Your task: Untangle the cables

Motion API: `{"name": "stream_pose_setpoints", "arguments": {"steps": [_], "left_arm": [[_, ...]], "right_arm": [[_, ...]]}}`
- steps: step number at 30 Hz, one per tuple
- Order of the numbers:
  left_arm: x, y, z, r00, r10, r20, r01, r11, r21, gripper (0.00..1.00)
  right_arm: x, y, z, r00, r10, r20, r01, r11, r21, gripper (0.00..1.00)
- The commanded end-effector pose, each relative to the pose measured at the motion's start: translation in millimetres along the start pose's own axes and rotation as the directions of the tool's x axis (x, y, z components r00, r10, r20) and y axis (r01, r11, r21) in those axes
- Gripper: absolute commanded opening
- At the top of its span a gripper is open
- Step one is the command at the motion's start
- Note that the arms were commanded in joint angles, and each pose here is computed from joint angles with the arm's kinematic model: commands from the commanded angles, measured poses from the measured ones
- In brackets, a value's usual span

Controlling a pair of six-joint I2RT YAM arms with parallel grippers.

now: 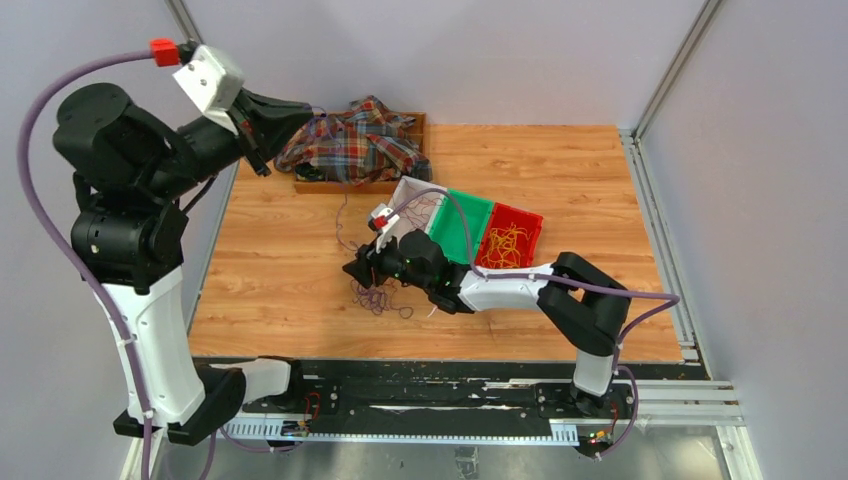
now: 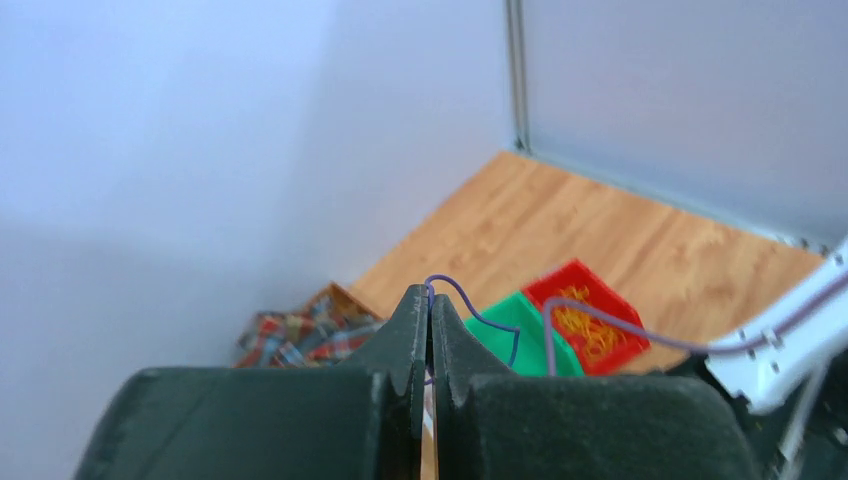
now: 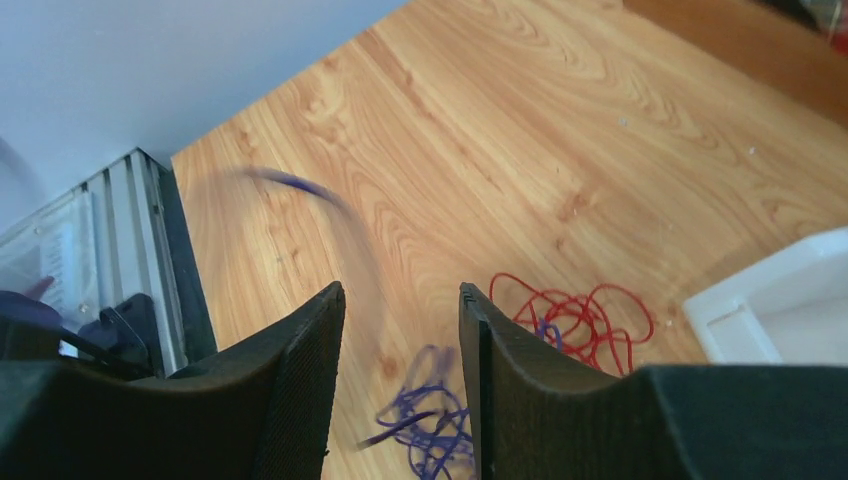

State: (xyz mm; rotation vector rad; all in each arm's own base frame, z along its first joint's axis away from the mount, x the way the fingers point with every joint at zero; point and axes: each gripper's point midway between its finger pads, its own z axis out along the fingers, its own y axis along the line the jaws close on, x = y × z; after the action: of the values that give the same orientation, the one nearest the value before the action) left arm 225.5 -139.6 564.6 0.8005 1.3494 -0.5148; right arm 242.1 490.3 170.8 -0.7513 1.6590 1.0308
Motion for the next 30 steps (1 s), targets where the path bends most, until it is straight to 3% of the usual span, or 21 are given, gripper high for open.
{"name": "stream_pose_setpoints", "arguments": {"steps": [1,5,11,18,25,30], "left_arm": [[-68.1,18.1,-9.1,0.972,0.061,0.226,-0.03,0.99,-0.14,0.0],[-106.5,37.3,-27.3,0.925,0.146,0.352,-0.037,0.954,-0.296,0.0],[-139.1,69.9,-51.1,0.853,0.279,0.441,-0.021,0.863,-0.504,0.01],[-173.1,72.7,-70.6,0.744,0.378,0.551,-0.002,0.826,-0.564,0.01],[-215.6,84.5,-105.8,0.632,0.536,0.559,0.017,0.712,-0.702,0.01],[-241.5,84.9,-116.5,0.555,0.665,0.5,-0.054,0.629,-0.776,0.01]], "right_arm": [[32.6,0.8,-0.4,0.999,0.012,-0.037,-0.012,1.0,-0.002,0.46],[58.3,-3.6,-1.9,0.996,0.037,-0.08,-0.036,0.999,0.004,0.47],[85.6,2.4,-5.3,0.99,0.049,-0.133,-0.05,0.999,-0.004,0.49],[96.8,9.8,-9.6,0.986,0.052,-0.157,-0.054,0.998,-0.013,0.53],[114.3,8.5,-15.5,0.978,0.069,-0.195,-0.07,0.998,0.002,0.58],[118.3,7.2,-21.1,0.977,0.084,-0.198,-0.081,0.996,0.021,0.6]]}}
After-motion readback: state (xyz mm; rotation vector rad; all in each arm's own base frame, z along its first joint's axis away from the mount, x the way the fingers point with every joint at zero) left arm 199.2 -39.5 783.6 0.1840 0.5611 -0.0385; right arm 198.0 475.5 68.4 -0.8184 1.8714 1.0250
